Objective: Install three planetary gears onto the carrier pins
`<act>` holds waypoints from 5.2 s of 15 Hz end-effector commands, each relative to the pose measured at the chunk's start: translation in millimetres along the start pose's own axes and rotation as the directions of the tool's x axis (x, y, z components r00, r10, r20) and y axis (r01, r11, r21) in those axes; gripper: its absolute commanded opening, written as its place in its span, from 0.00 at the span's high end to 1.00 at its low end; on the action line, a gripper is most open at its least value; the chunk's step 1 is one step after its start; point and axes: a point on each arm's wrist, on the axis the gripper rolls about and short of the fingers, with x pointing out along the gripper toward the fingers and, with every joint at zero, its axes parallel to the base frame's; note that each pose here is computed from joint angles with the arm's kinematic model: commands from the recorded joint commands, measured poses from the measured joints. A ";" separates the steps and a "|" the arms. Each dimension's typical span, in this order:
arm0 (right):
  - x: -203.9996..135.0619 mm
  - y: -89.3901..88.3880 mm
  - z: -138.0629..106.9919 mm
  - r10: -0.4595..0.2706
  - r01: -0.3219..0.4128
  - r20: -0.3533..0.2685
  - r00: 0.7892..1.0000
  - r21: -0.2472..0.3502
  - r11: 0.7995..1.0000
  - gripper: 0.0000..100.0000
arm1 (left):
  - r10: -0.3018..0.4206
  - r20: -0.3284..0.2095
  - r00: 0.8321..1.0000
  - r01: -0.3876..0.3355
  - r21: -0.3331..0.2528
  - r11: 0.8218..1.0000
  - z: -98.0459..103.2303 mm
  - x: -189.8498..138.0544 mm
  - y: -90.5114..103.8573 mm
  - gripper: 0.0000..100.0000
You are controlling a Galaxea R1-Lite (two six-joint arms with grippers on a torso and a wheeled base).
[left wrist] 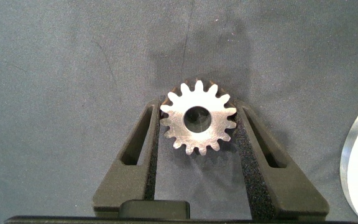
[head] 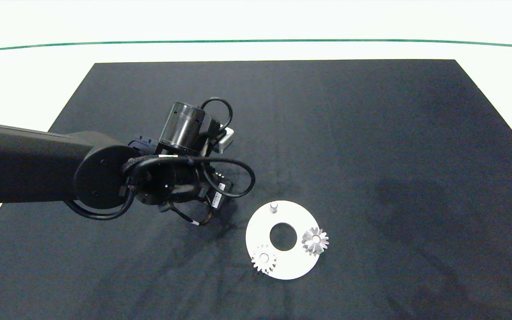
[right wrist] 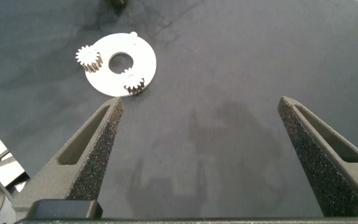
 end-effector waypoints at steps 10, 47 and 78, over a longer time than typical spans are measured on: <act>2.4 0.5 -1.2 0.006 -0.006 -0.010 1.000 -0.007 1.000 0.00 | -0.029 0.061 0.998 0.028 0.027 0.999 4.2 -30.2 -5.7 0.96; -2.4 1.3 -1.5 0.003 -0.003 0.007 1.000 -0.014 1.000 0.00 | -0.195 0.064 0.979 0.176 0.228 0.958 20.6 -33.2 -81.8 0.96; -4.6 1.3 -1.6 0.002 -0.002 0.013 1.000 -0.022 1.000 0.00 | -0.212 0.052 0.976 0.194 0.234 0.953 19.5 -29.4 -92.6 0.00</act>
